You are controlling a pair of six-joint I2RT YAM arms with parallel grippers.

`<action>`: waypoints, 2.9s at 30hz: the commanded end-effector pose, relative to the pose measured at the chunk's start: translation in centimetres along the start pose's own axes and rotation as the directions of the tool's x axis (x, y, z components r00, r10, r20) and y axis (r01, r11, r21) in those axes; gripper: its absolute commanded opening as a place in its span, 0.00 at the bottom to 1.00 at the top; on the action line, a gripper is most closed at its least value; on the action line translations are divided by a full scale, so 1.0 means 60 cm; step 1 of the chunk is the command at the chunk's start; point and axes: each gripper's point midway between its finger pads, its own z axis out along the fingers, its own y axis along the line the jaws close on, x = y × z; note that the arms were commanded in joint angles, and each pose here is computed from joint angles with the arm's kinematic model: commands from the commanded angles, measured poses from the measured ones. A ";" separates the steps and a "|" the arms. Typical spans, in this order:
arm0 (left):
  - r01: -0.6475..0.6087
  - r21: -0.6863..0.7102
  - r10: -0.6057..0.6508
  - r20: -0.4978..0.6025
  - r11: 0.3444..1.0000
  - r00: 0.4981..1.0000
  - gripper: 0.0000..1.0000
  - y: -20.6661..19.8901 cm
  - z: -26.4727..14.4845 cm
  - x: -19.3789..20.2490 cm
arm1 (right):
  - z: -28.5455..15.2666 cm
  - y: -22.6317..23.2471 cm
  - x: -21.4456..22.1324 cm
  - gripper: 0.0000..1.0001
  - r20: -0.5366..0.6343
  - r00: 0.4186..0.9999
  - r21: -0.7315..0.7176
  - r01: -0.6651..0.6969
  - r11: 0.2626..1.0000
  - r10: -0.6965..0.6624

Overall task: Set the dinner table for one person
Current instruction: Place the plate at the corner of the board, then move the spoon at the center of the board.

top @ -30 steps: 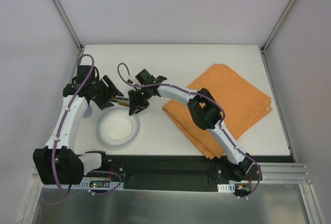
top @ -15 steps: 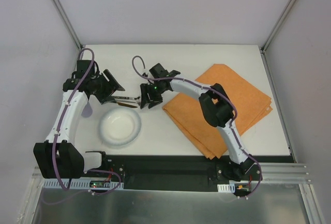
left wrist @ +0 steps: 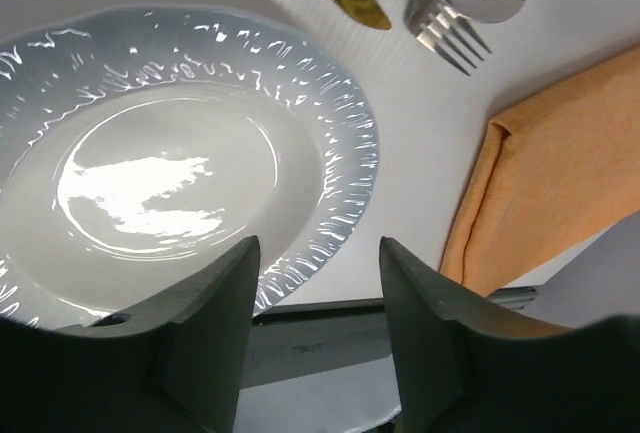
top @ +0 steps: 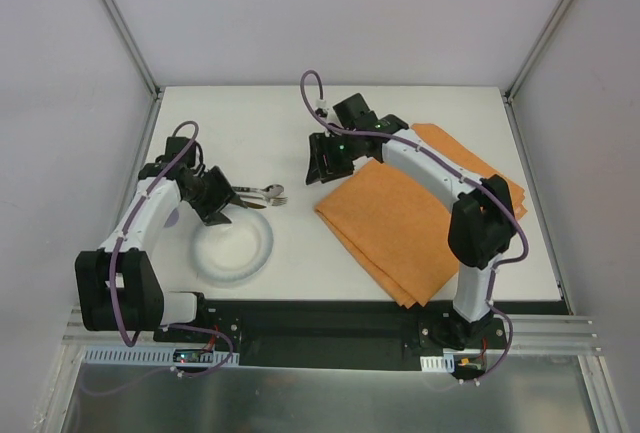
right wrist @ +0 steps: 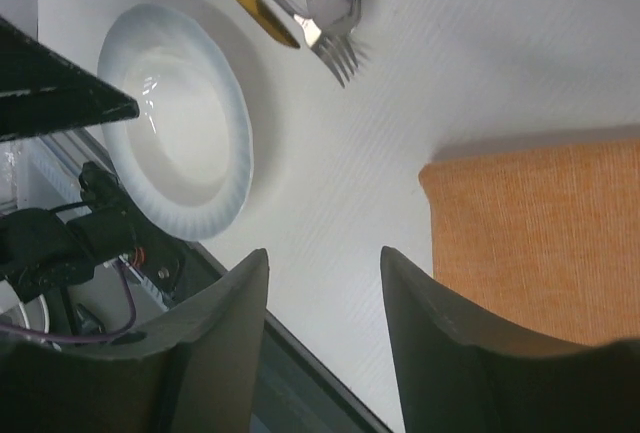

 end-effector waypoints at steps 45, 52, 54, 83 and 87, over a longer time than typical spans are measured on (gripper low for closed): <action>-0.197 -0.643 0.175 -0.099 0.740 0.980 0.00 0.197 0.040 -0.060 | -0.044 -0.031 0.047 0.39 -0.062 0.998 0.049 0.009 0.999 -0.006; -0.173 -0.704 0.169 -0.076 0.688 0.983 0.00 0.229 0.016 -0.088 | -0.048 -0.034 0.054 0.39 -0.064 0.998 0.058 0.012 0.998 -0.009; -0.169 -0.712 0.170 -0.071 0.681 0.983 0.00 0.232 0.012 -0.094 | -0.048 -0.035 0.058 0.38 -0.068 0.998 0.059 0.011 0.998 -0.007; -0.360 -0.192 0.339 -0.133 0.913 0.931 0.04 -0.100 0.106 -0.147 | -0.040 -0.034 0.077 0.38 -0.085 0.996 0.048 -0.001 0.999 0.005; -0.371 -0.173 0.336 -0.203 0.912 0.920 0.03 -0.120 0.169 -0.137 | -0.050 -0.040 0.087 0.38 -0.079 0.997 0.070 0.002 0.998 0.004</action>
